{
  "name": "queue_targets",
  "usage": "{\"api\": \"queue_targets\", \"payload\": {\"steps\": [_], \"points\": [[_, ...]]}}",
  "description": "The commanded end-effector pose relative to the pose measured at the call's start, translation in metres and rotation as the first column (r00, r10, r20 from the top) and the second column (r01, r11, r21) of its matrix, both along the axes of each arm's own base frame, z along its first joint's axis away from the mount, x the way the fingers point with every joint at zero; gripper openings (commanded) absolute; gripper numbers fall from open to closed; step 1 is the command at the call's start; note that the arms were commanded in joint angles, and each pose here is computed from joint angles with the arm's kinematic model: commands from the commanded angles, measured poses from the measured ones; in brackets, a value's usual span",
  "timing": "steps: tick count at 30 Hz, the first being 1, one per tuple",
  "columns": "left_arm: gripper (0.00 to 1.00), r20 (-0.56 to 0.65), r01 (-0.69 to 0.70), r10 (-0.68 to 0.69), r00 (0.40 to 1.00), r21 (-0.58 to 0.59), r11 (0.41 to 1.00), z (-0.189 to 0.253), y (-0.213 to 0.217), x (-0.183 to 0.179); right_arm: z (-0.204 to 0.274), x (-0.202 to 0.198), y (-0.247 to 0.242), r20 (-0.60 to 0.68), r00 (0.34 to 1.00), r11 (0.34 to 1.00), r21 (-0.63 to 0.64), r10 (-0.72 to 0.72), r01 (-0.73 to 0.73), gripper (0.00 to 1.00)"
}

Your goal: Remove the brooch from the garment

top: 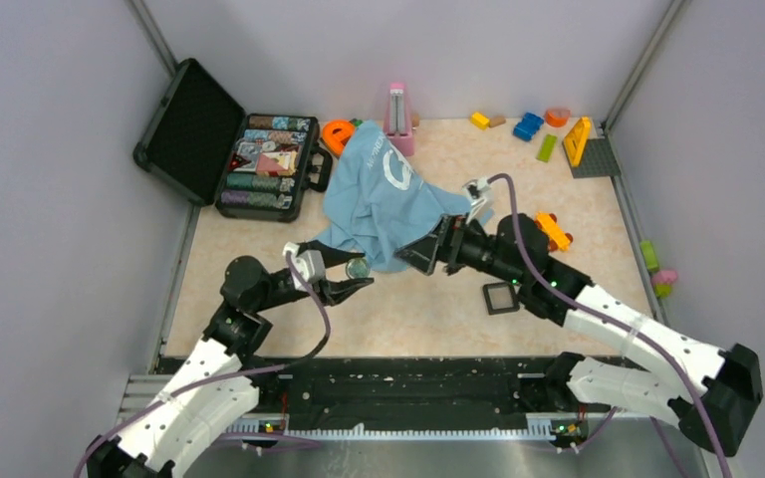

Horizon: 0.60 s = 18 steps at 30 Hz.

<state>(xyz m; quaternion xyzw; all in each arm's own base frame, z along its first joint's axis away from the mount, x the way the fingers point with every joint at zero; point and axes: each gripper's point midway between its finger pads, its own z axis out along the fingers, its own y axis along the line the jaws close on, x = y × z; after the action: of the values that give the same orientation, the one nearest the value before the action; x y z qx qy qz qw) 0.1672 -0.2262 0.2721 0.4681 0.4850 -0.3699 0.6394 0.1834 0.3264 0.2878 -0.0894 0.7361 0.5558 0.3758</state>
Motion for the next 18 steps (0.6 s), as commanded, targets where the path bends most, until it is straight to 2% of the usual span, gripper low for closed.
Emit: {"api": "queue_targets", "payload": {"steps": [1,4,6,8,10,14,18], "points": [[0.24,-0.177,-0.034,0.021,0.984,-0.069,0.997,-0.004,-0.007,0.013,-0.047,0.037,-0.077,0.010,0.974,0.938,-0.266,-0.228,0.223,0.94],[0.27,-0.326,-0.107,0.076,0.942,-0.078,0.991,-0.017,-0.009,0.030,-0.072,0.057,-0.124,-0.024,0.937,0.876,-0.366,-0.347,0.315,0.96],[0.20,-0.402,-0.151,0.112,0.909,-0.067,0.986,-0.026,-0.011,0.042,-0.089,0.066,-0.152,-0.019,0.903,0.815,-0.441,-0.428,0.377,0.98],[0.07,-0.445,-0.169,0.131,0.886,-0.048,0.984,-0.035,-0.014,0.051,-0.103,0.076,-0.176,-0.006,0.859,0.745,-0.500,-0.512,0.441,0.99],[0.00,-0.473,-0.171,0.135,0.871,-0.034,0.985,-0.040,-0.017,0.056,-0.119,0.084,-0.201,-0.012,0.782,0.657,-0.551,-0.624,0.515,0.99],[0.00,-0.540,-0.236,0.177,0.823,-0.041,0.971,-0.040,-0.017,0.070,-0.144,0.091,-0.238,-0.048,0.667,0.561,-0.587,-0.744,0.584,0.99],[0.00,-0.565,-0.269,0.185,0.804,-0.068,0.961,-0.035,-0.016,0.074,-0.168,0.087,-0.257,-0.043,0.613,0.492,-0.641,-0.789,0.589,0.99]]}}
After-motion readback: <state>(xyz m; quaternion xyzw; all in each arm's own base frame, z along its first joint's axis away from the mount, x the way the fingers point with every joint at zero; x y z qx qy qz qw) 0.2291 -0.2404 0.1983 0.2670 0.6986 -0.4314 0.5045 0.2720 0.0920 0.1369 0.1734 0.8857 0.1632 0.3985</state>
